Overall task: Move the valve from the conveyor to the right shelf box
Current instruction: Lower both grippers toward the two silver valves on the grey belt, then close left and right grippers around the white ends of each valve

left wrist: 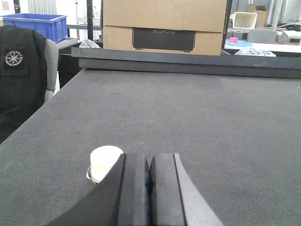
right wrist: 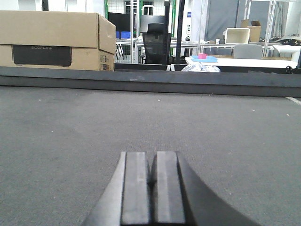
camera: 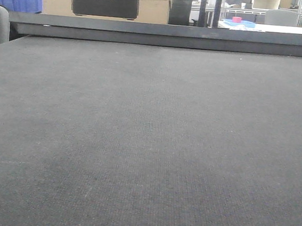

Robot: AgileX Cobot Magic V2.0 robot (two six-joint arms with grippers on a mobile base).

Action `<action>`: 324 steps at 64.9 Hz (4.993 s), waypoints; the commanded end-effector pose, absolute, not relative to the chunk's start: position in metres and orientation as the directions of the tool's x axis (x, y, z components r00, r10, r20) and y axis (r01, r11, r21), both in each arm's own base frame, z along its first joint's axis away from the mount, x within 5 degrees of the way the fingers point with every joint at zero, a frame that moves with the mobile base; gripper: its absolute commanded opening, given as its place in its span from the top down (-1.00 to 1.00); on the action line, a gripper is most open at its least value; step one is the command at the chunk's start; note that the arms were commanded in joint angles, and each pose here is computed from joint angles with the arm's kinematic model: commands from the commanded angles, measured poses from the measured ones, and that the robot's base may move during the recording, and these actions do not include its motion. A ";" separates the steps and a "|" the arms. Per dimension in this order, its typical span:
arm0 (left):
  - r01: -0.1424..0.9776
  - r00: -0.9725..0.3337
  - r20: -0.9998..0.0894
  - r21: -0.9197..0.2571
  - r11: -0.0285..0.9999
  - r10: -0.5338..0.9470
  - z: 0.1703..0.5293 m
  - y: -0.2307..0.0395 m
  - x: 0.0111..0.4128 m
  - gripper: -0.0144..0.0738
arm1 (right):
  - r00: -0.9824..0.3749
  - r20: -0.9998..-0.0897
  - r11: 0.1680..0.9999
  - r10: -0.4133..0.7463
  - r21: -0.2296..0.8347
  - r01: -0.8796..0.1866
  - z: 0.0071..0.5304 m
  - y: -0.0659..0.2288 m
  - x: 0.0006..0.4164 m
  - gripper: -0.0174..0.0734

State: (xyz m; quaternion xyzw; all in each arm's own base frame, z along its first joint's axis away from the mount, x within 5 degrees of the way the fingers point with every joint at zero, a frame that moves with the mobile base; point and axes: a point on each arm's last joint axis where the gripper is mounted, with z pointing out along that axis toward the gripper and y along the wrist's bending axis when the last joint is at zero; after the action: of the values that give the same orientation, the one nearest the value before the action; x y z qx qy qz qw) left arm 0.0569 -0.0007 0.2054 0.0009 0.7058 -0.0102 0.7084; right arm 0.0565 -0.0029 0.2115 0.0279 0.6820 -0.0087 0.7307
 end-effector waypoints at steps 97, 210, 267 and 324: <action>0.008 0.111 -0.993 -0.024 1.000 -0.024 0.291 0.001 0.034 0.92 | 0.210 -0.969 0.992 0.129 0.130 -0.010 0.288 0.002 0.036 0.98; -0.043 -0.864 -0.501 -0.048 0.998 -0.061 0.345 -0.006 0.266 0.92 | -0.941 -0.331 0.997 0.064 0.051 0.050 0.302 -0.009 0.223 -0.62; -0.045 -0.889 -0.454 -0.048 0.998 -0.062 0.343 -0.006 0.261 0.92 | -0.986 -0.147 0.997 0.072 0.022 0.070 0.247 -0.013 0.252 -0.51; -0.113 -0.944 -0.321 0.092 0.989 -0.078 0.339 0.048 0.259 0.91 | -0.904 -0.418 0.995 0.095 0.028 0.091 0.337 -0.012 0.222 0.97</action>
State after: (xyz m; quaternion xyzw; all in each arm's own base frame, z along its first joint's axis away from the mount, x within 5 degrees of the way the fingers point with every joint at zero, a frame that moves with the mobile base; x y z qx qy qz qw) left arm 0.2555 0.0431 0.3422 -0.0493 0.9838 0.0416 0.1675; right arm 0.2295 -0.0106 0.3198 0.0451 0.9823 0.0105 0.1815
